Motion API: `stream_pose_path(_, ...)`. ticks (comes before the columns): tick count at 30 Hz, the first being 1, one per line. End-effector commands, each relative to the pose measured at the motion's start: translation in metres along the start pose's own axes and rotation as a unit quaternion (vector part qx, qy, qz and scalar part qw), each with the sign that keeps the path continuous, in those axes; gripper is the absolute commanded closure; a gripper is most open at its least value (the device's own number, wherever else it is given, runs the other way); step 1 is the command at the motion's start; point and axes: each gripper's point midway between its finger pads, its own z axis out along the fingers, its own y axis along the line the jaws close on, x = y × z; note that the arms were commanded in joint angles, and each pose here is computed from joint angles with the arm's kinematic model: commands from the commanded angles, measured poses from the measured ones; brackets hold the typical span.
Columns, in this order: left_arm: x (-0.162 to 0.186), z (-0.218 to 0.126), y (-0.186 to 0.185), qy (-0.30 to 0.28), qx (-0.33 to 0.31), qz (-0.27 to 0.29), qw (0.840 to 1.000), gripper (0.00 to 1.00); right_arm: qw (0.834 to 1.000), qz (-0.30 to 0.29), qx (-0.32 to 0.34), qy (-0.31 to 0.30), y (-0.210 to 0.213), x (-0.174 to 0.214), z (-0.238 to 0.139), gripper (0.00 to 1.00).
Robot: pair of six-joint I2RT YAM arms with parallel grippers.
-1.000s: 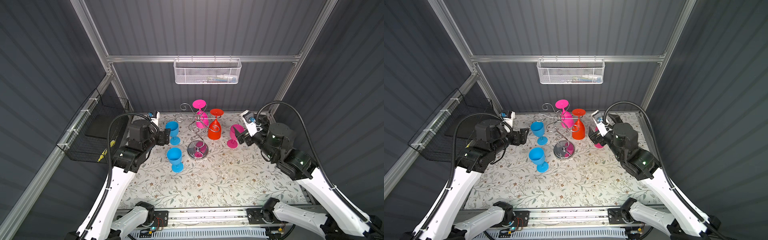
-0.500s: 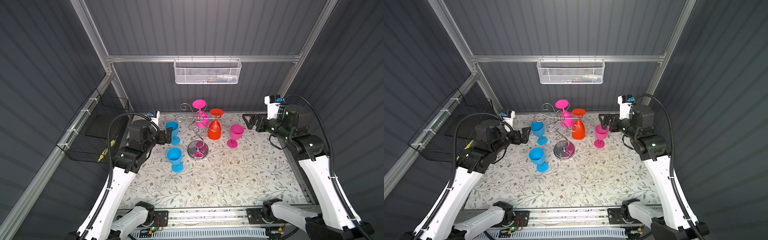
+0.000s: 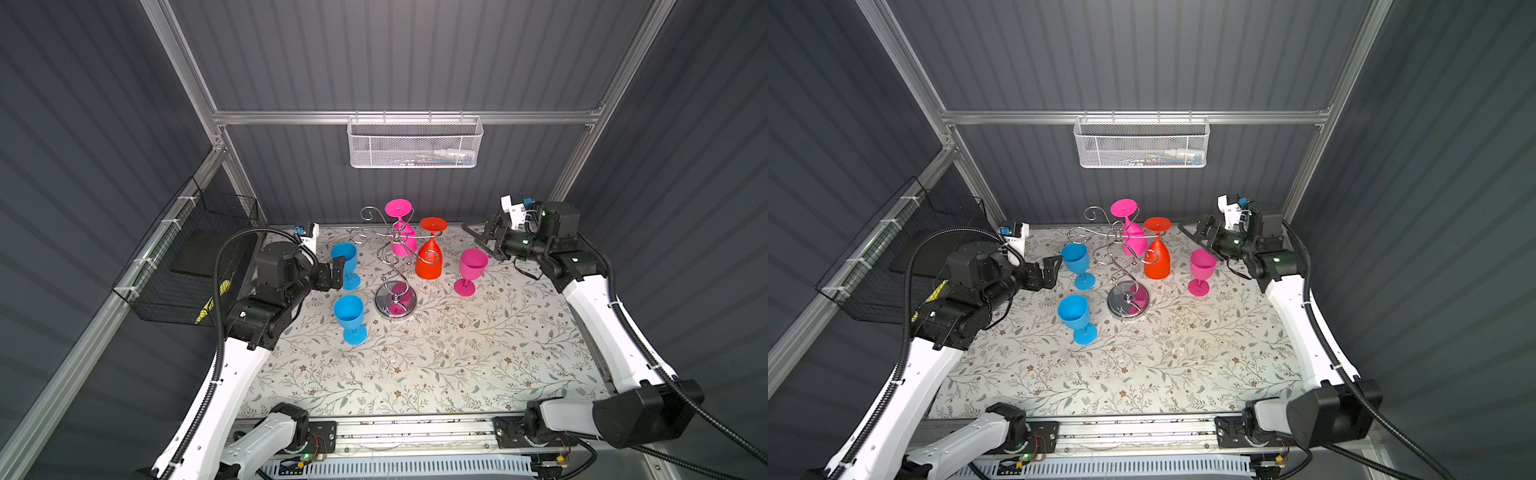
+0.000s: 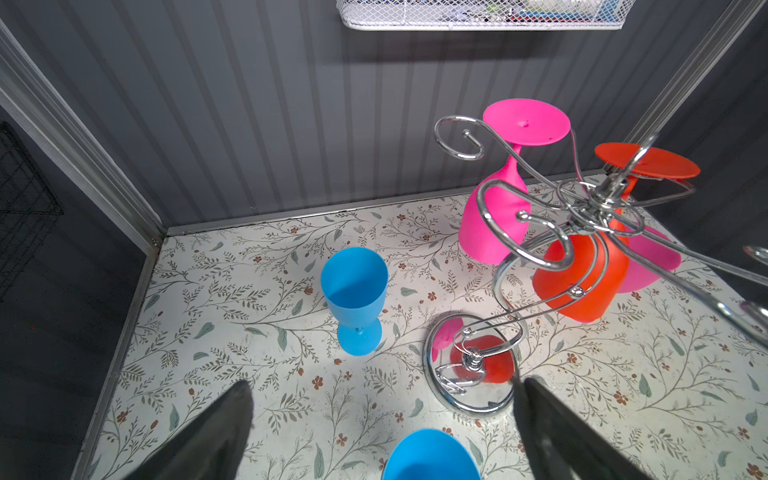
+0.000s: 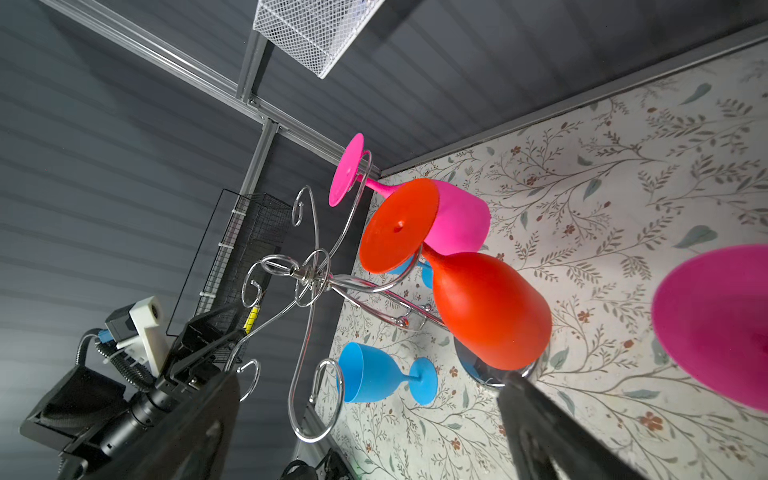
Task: Take the wine glass off the wine glass rack
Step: 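Raise the left gripper away while the right gripper moves toward the rack, then close the right gripper on the red glass foot hanging on the rack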
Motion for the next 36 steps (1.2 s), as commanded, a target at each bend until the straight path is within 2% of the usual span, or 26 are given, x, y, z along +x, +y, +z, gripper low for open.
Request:
stream_pose_path(1,0.000,-0.002,-0.002,-0.006,0.009,-0.012,1.000,0.01,0.999,0.030,-0.028,0.000,0.000,-0.009,0.011,0.01)
stream_pose_path(6,0.004,-0.002,-0.003,-0.002,0.014,-0.019,1.000,0.00,0.997,0.053,-0.059,-0.010,-0.008,-0.021,0.030,0.01)
stream_pose_path(9,0.006,-0.005,-0.002,-0.004,0.012,-0.020,1.000,0.01,0.995,0.085,-0.047,-0.019,-0.023,-0.026,0.040,0.09)
stream_pose_path(18,0.012,-0.008,0.000,0.000,0.007,-0.021,1.000,0.01,0.987,0.144,-0.068,-0.006,-0.037,-0.034,0.066,0.36)
stream_pose_path(25,0.013,-0.009,0.000,0.001,0.006,-0.023,1.000,0.01,0.987,0.141,-0.082,0.011,-0.028,-0.032,0.078,0.48)
stream_pose_path(36,0.015,-0.008,0.000,0.003,0.007,-0.026,1.000,0.01,0.987,0.129,-0.098,0.024,-0.009,-0.030,0.083,0.55)
